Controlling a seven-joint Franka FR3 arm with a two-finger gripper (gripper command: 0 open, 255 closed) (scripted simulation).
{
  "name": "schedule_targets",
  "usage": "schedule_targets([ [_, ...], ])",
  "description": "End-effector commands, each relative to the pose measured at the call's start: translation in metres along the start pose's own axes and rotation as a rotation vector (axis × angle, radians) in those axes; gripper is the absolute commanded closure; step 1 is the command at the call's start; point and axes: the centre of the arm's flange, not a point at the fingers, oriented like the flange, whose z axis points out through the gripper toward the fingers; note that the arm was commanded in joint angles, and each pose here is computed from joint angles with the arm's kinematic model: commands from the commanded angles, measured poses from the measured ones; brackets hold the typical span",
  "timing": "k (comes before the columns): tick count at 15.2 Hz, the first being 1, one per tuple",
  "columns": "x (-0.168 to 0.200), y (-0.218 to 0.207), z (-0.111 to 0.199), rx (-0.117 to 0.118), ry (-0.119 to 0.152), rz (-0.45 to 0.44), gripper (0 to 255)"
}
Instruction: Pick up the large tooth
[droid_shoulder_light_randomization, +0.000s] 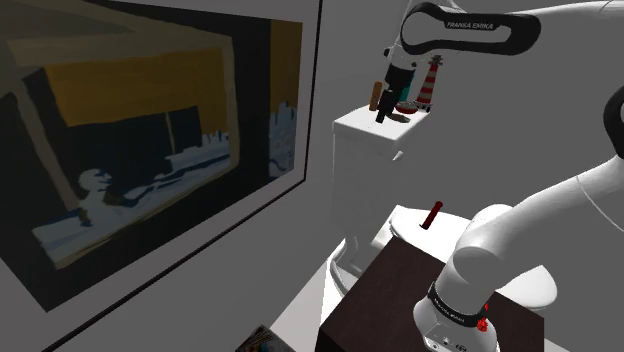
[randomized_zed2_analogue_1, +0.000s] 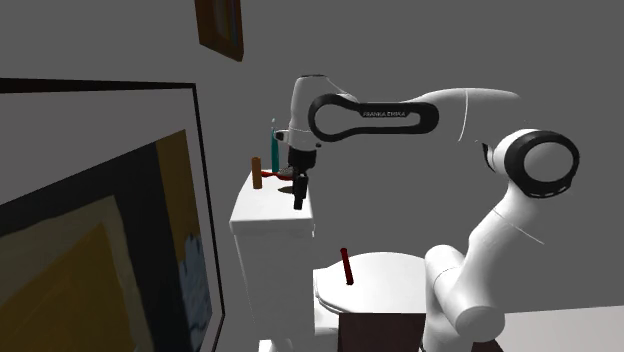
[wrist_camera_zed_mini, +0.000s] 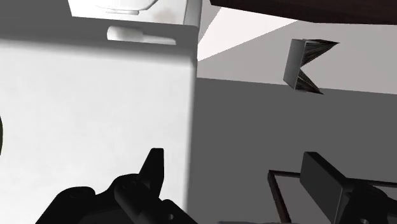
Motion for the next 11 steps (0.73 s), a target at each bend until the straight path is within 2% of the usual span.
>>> schedule_targets([
  [1, -0.001, 0.023, 0.003, 0.003, -0.006, 0.010, 0],
  [11, 0.003, 0.158, 0.015, 0.021, -0.035, 0.065, 0],
])
